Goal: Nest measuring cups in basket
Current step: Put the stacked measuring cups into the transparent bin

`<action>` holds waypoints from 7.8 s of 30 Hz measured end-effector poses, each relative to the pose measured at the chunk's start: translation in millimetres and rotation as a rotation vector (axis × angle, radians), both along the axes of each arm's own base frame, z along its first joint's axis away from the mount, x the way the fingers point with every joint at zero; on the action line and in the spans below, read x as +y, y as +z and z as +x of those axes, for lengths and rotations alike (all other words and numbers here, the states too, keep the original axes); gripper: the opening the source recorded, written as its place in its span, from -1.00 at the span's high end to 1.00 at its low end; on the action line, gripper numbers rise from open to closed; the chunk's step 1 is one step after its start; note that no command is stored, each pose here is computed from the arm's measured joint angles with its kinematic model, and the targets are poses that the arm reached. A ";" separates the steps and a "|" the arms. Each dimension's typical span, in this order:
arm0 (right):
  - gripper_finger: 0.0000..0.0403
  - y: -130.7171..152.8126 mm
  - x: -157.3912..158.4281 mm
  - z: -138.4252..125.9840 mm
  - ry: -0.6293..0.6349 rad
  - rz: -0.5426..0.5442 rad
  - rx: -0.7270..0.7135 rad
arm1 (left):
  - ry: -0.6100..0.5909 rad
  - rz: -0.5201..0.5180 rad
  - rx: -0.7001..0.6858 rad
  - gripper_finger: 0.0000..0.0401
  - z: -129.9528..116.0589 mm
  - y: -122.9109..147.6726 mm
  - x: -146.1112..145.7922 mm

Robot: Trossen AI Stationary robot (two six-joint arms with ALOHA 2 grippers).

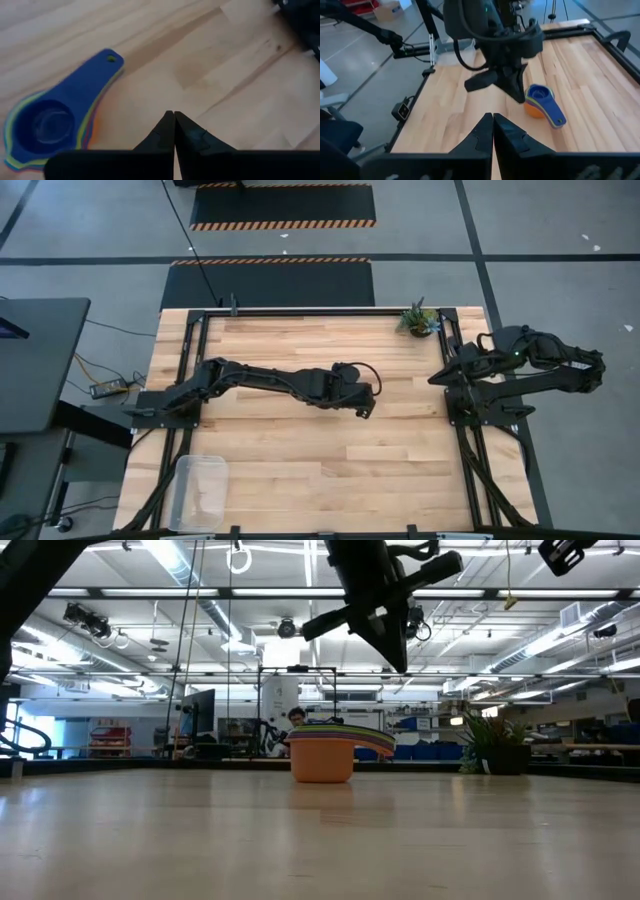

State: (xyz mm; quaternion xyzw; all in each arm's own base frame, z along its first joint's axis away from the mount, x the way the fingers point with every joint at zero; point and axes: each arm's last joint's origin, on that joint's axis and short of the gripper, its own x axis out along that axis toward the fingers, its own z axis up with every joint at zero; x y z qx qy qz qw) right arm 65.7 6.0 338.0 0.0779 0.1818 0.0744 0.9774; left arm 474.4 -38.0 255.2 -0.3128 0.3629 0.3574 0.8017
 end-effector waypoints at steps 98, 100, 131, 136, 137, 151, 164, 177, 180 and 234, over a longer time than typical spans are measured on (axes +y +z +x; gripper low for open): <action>0.91 6.5 0.0 2.0 0.000 0.002 -0.071 | 0.096 0.073 0.293 -0.53 -10.1 -40.2 24.7; 0.91 6.5 0.0 2.0 0.000 0.002 -0.071 | 0.091 0.077 0.285 -0.53 -9.0 -40.0 25.0; 0.91 6.6 0.0 2.0 0.000 0.002 -0.071 | 0.038 0.139 0.353 -0.53 3.8 -81.9 18.6; 0.91 6.6 0.1 2.1 0.000 0.002 -0.071 | 0.044 0.143 0.358 -0.53 4.5 -85.5 18.7; 0.91 6.6 0.0 2.1 0.000 0.002 -0.071 | 0.048 0.141 0.356 -0.53 4.5 -85.6 18.7; 0.91 6.6 0.0 2.1 0.000 0.002 -0.071 | 0.125 0.104 0.322 -0.53 4.5 -86.6 18.9; 0.91 6.6 0.0 2.1 0.000 0.002 -0.071 | 0.035 0.149 0.408 -0.53 1.0 -88.6 19.3; 0.91 6.6 0.0 2.1 0.000 0.002 -0.071 | 0.079 0.152 0.419 -0.53 -1.9 -89.3 20.2; 0.91 6.6 0.0 2.1 0.000 0.002 -0.071 | 0.080 0.153 0.420 -0.52 -2.0 -89.3 20.3; 0.91 6.6 0.0 2.0 0.000 0.002 -0.071 | 0.094 0.178 0.458 0.32 -6.0 -88.7 23.2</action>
